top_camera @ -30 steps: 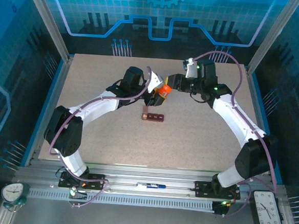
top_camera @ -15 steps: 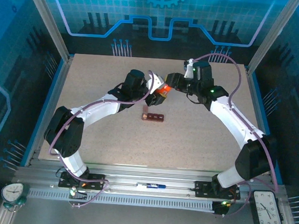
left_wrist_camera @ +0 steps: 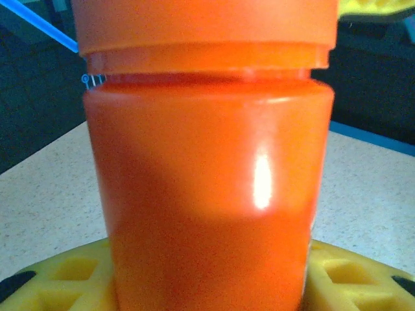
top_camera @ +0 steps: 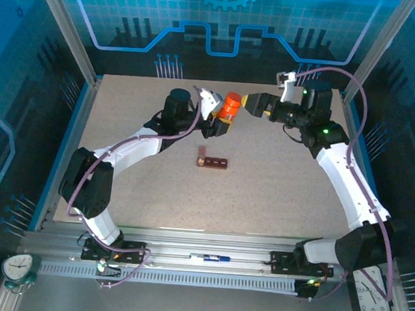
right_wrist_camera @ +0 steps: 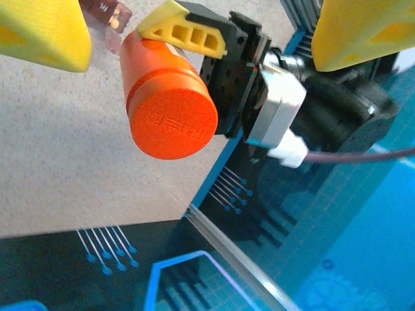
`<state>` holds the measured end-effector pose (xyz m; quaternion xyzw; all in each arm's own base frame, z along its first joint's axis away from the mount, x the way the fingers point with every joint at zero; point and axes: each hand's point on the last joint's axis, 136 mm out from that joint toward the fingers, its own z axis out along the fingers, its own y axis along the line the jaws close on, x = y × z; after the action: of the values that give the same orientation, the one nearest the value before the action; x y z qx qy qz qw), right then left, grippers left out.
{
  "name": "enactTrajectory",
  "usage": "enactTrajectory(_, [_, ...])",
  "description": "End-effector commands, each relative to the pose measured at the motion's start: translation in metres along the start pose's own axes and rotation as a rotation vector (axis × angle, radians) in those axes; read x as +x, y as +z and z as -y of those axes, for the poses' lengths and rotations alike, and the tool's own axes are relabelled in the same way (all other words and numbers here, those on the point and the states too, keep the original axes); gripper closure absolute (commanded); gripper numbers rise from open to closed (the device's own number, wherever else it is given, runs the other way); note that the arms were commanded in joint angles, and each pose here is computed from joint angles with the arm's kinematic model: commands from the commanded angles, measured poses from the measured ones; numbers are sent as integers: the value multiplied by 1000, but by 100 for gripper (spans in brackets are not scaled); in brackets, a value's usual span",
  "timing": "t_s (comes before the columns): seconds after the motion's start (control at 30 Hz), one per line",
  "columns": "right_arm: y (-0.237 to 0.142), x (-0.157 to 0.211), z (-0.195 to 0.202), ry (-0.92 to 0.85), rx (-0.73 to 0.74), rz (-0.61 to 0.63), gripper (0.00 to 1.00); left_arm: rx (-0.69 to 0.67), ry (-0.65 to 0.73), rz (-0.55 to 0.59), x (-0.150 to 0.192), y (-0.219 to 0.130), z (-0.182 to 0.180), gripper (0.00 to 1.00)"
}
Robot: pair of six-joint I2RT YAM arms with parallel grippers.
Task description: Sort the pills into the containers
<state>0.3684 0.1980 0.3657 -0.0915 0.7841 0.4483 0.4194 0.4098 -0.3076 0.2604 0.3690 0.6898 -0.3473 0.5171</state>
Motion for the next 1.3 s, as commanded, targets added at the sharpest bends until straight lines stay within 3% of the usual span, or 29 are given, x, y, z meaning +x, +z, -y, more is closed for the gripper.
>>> enactTrajectory(0.0, [-3, -3, -15, -177, -119, -21, 13, 131, -11, 122, -52, -20, 24, 100])
enactTrajectory(0.27, [10, -22, -28, -257, -227, -32, 13, 248, -72, 147, -67, -26, 40, 100])
enactTrajectory(0.6, [33, -15, -30, -238, -259, -89, 16, 270, -83, 149, -70, -26, 43, 100])
enactTrajectory(0.93, [44, -12, -32, -206, -299, -108, 33, 277, -86, 143, -68, -25, 44, 100])
enactTrajectory(1.27, [51, -2, -32, -187, -296, -130, 56, 268, -76, 140, -67, -24, 42, 100])
